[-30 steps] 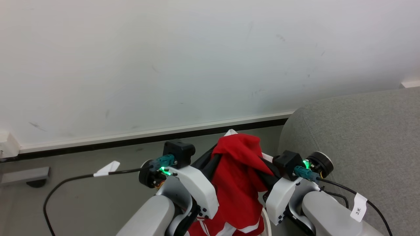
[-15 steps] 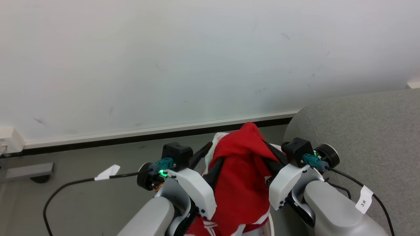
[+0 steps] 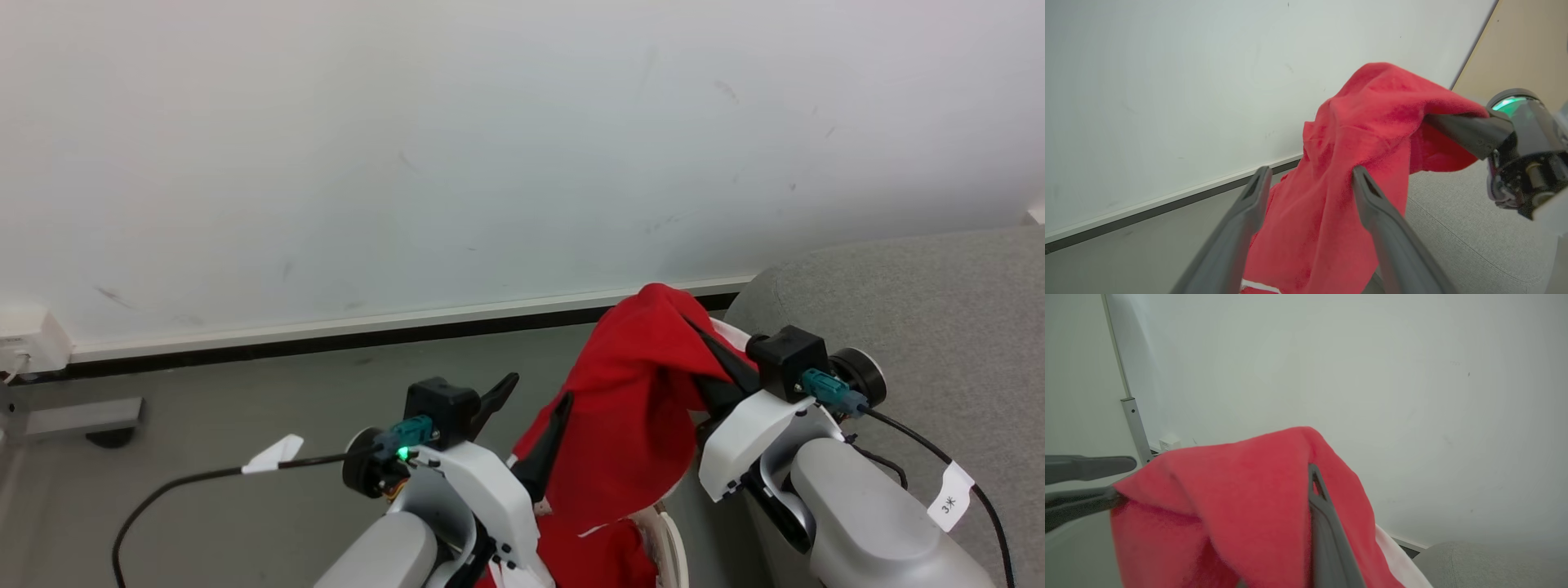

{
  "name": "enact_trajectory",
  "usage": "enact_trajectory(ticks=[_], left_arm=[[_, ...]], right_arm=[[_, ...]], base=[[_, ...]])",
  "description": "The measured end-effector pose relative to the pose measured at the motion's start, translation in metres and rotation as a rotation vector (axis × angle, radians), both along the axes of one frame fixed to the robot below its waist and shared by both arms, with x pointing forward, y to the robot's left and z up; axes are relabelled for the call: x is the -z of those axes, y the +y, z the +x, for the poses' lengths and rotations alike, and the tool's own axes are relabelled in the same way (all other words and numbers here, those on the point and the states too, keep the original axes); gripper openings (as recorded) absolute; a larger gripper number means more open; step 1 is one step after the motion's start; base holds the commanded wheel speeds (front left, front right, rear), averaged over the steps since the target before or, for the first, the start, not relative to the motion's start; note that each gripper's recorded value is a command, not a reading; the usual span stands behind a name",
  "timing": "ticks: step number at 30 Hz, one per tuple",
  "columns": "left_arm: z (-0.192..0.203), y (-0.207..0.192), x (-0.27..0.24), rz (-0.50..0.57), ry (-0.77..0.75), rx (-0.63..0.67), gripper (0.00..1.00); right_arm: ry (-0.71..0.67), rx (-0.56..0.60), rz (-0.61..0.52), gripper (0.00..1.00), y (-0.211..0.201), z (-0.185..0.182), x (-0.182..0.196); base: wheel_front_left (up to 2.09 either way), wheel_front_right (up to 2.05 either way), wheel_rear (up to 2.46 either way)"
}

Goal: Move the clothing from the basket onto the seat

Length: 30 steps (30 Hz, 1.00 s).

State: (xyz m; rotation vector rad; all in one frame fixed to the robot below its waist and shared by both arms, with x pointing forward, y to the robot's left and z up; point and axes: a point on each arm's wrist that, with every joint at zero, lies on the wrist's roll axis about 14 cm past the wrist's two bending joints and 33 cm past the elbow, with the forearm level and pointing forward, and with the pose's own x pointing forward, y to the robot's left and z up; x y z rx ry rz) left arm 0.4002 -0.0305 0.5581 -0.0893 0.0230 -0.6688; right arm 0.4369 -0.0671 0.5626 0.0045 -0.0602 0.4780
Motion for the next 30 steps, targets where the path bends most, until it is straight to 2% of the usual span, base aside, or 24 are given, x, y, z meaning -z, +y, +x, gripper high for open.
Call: enact_trajectory(ticks=[17,30], left_arm=[[-0.020,-0.032,0.005,-0.043,0.008,0.095,1.00],[-0.048,-0.093,-0.003,-0.078,-0.016,0.297,1.00]], right_arm=[[-0.051,0.143,0.013,0.00,-0.062,-0.001,-0.013],[-0.038,0.325,-0.014,0.00,-0.143,-0.028,-0.001]], base=[[0.00,0.00,0.00],[0.00,0.00,0.00]])
